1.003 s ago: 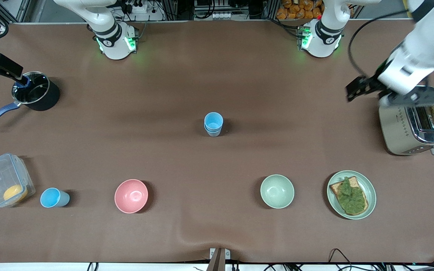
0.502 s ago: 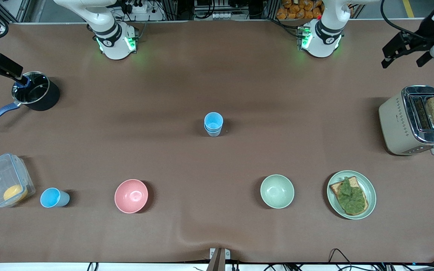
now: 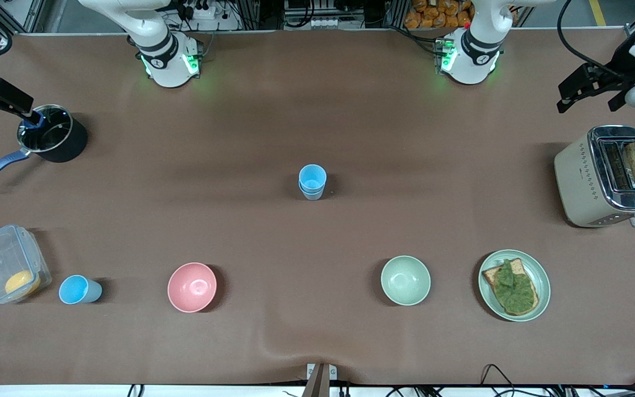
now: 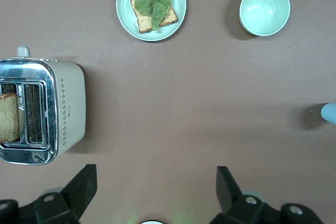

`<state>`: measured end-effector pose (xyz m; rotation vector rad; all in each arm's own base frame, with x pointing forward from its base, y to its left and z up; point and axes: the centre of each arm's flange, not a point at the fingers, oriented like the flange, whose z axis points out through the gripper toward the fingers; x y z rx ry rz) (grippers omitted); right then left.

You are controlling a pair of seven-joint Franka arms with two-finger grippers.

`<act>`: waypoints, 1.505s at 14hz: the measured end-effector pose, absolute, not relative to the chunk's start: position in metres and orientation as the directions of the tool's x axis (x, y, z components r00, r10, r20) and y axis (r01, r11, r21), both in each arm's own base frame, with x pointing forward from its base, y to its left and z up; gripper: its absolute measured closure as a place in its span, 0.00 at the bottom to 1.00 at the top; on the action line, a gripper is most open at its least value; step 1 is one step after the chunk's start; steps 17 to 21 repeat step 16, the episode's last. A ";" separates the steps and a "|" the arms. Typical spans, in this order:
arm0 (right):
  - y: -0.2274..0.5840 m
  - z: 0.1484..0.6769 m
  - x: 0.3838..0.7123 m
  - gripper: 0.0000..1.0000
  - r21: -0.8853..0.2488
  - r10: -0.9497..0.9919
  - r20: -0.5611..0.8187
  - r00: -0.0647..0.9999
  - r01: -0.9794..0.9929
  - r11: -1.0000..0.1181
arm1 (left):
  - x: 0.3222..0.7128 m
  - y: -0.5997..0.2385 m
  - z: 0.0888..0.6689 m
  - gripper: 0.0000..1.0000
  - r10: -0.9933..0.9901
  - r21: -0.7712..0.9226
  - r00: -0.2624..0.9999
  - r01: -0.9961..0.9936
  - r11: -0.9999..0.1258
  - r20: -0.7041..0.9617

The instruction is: Stack blue cups with both arms

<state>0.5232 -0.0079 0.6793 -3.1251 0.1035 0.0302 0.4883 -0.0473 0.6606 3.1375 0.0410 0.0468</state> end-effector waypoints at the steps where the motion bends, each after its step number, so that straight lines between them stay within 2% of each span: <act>1: -0.008 0.679 0.523 0.00 -0.014 -0.066 -0.020 0.998 -0.066 -0.998 | 0.488 -0.047 0.662 0.00 0.026 0.004 0.999 0.026 -1.000 0.030; 21: -0.007 0.680 0.523 0.00 -0.014 -0.064 -0.021 0.998 -0.064 -0.998 | 0.488 -0.044 0.663 0.00 0.032 0.005 0.999 0.032 -0.999 0.033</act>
